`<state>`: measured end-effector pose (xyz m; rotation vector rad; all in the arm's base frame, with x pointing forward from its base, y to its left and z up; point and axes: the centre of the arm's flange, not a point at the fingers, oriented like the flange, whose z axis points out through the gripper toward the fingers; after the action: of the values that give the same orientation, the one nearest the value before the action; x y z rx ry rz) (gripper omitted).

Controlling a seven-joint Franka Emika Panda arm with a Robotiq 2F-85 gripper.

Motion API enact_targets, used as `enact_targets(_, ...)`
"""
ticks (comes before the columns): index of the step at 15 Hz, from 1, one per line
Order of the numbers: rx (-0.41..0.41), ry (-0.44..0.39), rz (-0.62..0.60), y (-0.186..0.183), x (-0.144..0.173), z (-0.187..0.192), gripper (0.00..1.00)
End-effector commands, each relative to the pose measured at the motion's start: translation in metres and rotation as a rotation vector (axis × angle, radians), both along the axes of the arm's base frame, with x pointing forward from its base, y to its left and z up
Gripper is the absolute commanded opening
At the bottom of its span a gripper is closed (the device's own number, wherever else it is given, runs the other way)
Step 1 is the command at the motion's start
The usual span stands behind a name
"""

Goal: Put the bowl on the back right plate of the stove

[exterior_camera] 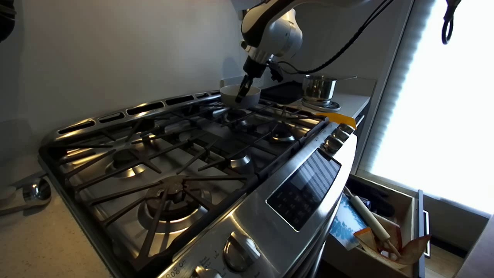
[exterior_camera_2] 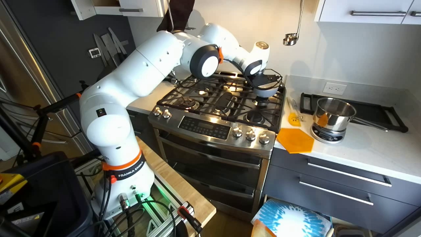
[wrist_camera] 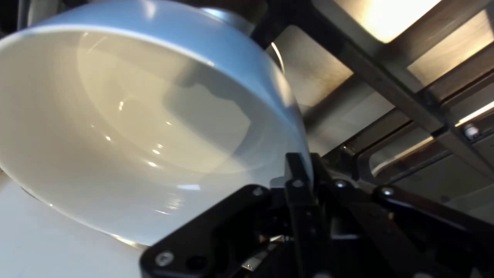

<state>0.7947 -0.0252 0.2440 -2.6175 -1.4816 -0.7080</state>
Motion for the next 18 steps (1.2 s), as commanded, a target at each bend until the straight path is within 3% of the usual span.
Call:
enact_targets(1, -0.008, 0.000, 0.032, 0.007, 0.001, 0.011, 0.02)
enact_targets(6, -0.070, -0.013, 0.145, 0.053, -0.029, 0.033, 0.02)
enact_targets(9, -0.127, -0.040, 0.127, 0.069, -0.060, 0.050, 0.02)
enact_targets(13, -0.214, -0.141, -0.030, 0.065, -0.101, 0.076, 0.02)
enact_targets(18, -0.118, -0.193, -0.227, 0.049, -0.145, 0.074, 0.02)
